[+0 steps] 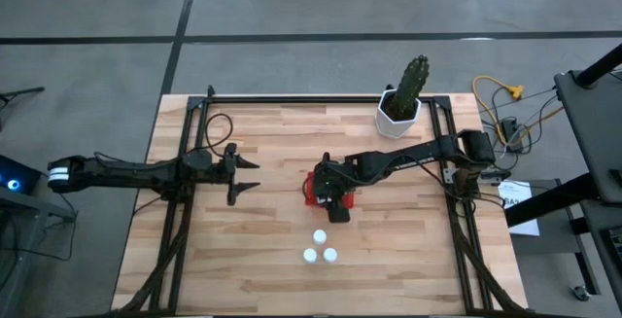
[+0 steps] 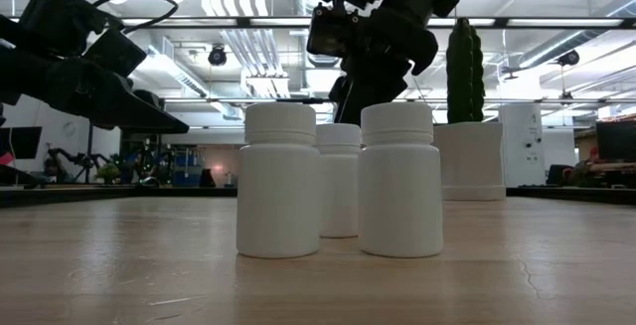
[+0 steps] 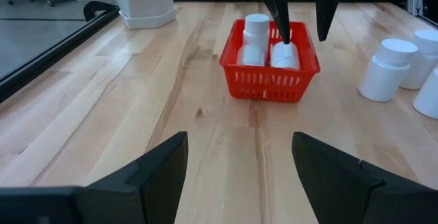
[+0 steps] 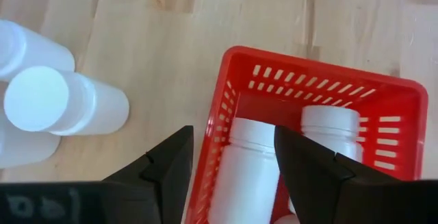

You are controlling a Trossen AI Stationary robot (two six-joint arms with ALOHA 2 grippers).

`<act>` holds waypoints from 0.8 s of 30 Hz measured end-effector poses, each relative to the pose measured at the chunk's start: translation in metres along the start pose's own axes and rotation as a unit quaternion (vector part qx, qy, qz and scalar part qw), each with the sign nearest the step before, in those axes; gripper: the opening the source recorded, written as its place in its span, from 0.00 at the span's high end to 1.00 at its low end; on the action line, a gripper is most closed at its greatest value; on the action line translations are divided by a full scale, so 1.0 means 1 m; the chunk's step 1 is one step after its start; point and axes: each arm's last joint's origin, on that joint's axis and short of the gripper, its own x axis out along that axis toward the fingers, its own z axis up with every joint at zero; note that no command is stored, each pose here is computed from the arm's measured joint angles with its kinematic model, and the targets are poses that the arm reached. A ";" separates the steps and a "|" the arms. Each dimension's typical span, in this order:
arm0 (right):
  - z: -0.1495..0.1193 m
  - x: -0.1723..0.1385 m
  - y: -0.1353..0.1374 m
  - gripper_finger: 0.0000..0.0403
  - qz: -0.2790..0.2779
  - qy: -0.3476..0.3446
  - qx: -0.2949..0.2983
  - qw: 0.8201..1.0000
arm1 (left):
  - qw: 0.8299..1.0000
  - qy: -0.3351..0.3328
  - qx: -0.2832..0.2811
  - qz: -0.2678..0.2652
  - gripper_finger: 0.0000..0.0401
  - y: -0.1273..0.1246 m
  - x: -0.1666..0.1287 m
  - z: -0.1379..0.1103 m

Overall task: Pick and place pill bottles into a basket
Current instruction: Adjust the white pill bottle in the red basket, then adjust the white pill bottles in the red basket

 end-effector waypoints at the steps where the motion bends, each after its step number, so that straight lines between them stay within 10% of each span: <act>1: 0.000 0.000 0.000 0.52 0.000 0.000 0.000 1.000 | 1.000 0.000 0.000 0.000 0.39 0.000 0.000 0.000; 24: 0.006 -0.011 -0.003 0.52 -0.003 0.024 0.003 1.000 | 1.000 0.000 -0.002 0.000 0.39 0.000 0.000 0.000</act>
